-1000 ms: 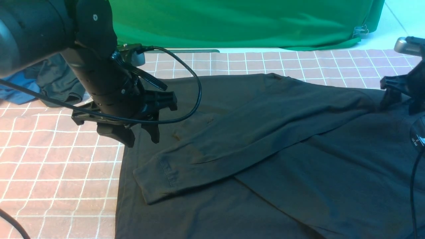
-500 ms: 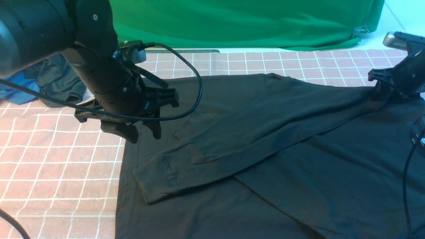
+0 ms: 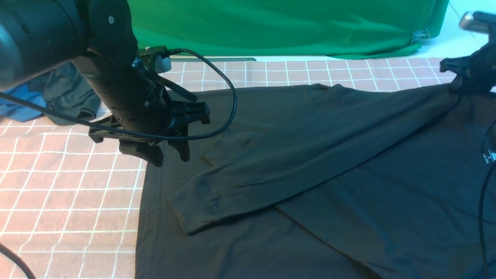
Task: Fold a long-sleeved shirt over a pink coffee tablecloth.
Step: 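Grasp the near edge of the shirt at its hem and shoulder corners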
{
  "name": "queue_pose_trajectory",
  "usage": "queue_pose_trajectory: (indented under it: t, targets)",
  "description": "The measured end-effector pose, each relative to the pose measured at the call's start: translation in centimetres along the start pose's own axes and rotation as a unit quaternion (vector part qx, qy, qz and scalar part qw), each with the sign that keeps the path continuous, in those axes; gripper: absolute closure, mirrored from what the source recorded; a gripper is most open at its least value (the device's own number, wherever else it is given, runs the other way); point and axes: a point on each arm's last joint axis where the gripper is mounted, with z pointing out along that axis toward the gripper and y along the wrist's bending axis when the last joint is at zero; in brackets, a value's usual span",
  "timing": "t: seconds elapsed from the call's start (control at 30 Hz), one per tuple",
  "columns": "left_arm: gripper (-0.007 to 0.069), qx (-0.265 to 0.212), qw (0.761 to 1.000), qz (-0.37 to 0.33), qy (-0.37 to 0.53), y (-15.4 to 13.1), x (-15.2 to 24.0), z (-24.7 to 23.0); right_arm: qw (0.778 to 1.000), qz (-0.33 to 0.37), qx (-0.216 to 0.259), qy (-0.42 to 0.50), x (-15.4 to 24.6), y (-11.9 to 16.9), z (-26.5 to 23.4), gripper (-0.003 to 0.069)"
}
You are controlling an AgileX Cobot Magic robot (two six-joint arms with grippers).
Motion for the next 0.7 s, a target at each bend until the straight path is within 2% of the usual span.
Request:
queue_pose_trajectory:
  t: [0.13, 0.27, 0.33, 0.47, 0.57, 0.63, 0.7]
  targets:
    - [0.0273, 0.001, 1.000, 0.000, 0.000, 0.0, 0.0, 0.0, 1.000, 0.013, 0.003, -0.017, -0.4, -0.3, -0.1, 0.0594]
    - [0.0273, 0.002, 1.000, -0.001, 0.000, 0.0, 0.0, 0.0, 0.998, 0.026, 0.007, -0.048, -1.0, -0.3, -0.1, 0.0549]
    - [0.0273, 0.003, 1.000, -0.002, 0.001, -0.1, 0.0, 0.0, 0.998, 0.027, 0.009, -0.061, -1.2, -0.4, -0.2, 0.0490]
    - [0.0273, 0.003, 1.000, -0.002, 0.001, -0.1, 0.0, 0.0, 0.997, 0.028, 0.011, -0.066, -1.3, -0.4, -0.2, 0.0291]
    - [0.0273, -0.001, 1.000, -0.001, 0.010, 0.0, 0.2, 0.0, 0.999, 0.022, 0.008, -0.041, -1.4, -0.2, -1.1, 0.0183]
    - [0.0274, -0.008, 1.000, -0.001, 0.027, 0.1, 0.5, 0.0, 1.000, 0.011, 0.002, -0.008, -1.5, 0.3, -3.0, 0.0172]
    - [0.0282, -0.010, 0.999, 0.000, 0.035, 0.2, 0.6, 0.0, 1.000, 0.001, -0.003, 0.011, -1.5, 0.7, -4.5, 0.0195]
